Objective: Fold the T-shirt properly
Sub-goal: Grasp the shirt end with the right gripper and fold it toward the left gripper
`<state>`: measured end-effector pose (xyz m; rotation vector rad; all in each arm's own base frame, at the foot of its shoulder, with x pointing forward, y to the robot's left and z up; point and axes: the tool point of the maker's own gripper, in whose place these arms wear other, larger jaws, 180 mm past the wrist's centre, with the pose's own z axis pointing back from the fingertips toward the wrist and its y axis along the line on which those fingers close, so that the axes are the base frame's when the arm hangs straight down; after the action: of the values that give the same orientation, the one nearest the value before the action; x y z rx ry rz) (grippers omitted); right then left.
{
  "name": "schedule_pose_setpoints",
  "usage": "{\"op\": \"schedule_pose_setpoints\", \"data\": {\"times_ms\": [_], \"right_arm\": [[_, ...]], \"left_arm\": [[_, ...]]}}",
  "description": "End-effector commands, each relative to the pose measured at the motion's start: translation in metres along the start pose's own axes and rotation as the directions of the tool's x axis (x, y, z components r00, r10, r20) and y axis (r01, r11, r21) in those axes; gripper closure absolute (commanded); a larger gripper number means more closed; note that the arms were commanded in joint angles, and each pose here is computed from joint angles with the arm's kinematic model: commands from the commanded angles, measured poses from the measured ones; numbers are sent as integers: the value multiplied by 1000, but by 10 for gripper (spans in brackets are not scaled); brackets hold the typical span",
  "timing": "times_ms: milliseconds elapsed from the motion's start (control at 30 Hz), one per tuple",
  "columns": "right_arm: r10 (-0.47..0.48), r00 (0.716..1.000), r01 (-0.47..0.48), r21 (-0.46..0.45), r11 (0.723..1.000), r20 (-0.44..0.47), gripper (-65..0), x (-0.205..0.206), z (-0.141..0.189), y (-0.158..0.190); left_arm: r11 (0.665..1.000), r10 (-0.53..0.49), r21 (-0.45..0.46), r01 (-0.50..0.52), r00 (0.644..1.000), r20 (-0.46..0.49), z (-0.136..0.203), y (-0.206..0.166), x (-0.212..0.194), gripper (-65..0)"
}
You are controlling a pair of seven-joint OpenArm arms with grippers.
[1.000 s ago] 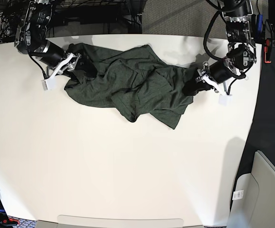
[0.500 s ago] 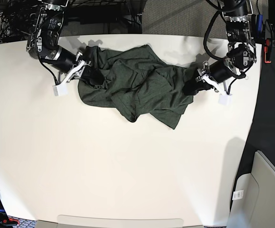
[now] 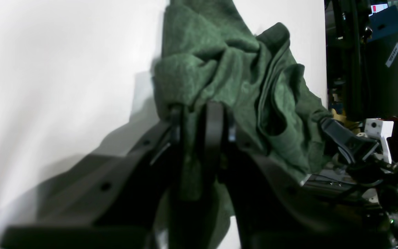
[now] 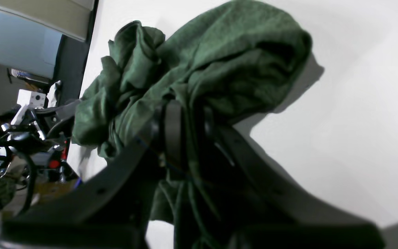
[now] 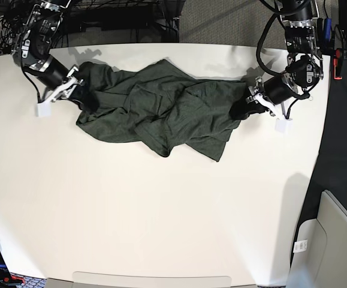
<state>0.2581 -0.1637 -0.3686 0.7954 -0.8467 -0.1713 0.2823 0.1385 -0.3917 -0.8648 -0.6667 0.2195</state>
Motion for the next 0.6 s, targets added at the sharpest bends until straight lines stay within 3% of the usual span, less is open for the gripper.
{"op": "schedule_pose_setpoints", "data": {"times_ms": [0, 167, 333, 567], "right_arm": [[22, 998, -24, 21, 1000, 51, -27, 17, 4, 4], [37, 997, -38, 14, 999, 66, -27, 27, 8, 1], [46, 994, -50, 40, 998, 96, -27, 40, 0, 8], [3, 997, -20, 237, 971, 72, -27, 32, -62, 71]], "left_arm": [[999, -26, -28, 27, 999, 26, 2, -9, 13, -1], [999, -36, -35, 34, 997, -65, 2, -11, -2, -1], [998, -52, -43, 49, 996, -70, 2, -17, -2, -1], [998, -51, -31, 49, 996, -68, 3, -13, -2, -1]]}}
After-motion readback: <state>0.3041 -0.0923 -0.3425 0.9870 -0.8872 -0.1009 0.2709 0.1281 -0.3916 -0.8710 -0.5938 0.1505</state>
